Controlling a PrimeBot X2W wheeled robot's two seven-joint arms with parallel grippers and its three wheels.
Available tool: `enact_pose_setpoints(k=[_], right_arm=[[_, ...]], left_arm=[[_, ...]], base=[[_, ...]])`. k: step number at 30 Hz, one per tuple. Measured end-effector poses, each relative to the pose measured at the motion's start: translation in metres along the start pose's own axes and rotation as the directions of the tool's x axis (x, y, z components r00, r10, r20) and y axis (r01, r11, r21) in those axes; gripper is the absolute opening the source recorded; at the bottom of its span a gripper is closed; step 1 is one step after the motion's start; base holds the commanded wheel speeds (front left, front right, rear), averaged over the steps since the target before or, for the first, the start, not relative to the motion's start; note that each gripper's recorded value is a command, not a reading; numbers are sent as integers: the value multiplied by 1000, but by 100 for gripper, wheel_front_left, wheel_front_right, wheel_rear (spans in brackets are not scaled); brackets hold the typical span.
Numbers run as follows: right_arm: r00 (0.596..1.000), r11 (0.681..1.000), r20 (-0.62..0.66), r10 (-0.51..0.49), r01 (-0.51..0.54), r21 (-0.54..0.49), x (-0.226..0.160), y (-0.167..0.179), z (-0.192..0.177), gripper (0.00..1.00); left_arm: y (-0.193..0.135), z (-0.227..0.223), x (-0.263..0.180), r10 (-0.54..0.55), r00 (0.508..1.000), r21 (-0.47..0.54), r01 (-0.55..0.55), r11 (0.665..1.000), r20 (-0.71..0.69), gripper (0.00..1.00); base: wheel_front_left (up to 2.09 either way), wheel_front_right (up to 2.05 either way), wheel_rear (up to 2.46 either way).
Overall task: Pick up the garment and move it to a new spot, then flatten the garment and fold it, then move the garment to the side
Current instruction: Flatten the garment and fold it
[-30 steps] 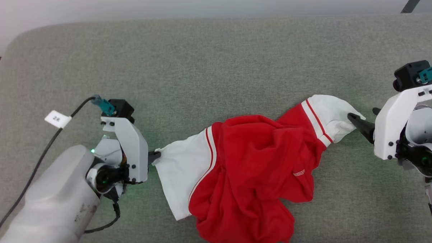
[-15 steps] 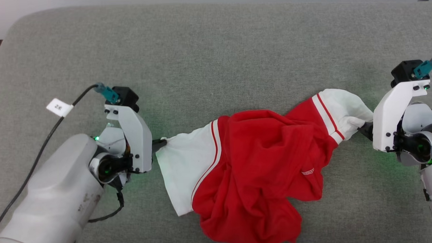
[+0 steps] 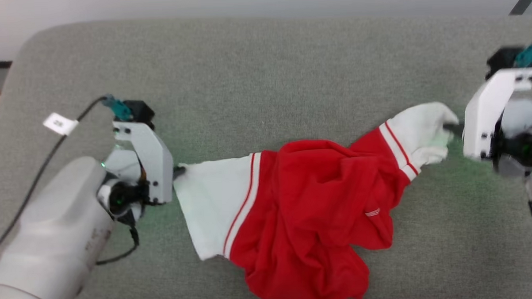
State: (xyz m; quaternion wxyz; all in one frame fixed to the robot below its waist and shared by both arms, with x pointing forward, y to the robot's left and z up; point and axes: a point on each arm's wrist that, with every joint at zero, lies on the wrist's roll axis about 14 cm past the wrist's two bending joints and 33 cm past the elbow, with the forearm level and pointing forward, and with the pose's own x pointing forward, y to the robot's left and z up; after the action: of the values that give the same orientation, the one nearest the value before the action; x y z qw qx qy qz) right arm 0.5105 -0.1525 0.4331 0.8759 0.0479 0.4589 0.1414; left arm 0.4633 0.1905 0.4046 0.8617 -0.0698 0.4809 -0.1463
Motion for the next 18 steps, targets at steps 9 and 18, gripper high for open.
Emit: enact_pose_setpoints(k=[9, 18], right_arm=[[917, 989, 399, 10, 49, -139, -81, 22, 114, 0], [658, 947, 750, 66, 196, -255, -183, 56, 198, 0]], left_arm=[[-2, 93, -67, 48, 961, 82, -73, 994, 271, 0], [-23, 184, -170, 60, 805, 132, -170, 976, 590, 0]], base=[[0, 0, 0], [0, 0, 0]])
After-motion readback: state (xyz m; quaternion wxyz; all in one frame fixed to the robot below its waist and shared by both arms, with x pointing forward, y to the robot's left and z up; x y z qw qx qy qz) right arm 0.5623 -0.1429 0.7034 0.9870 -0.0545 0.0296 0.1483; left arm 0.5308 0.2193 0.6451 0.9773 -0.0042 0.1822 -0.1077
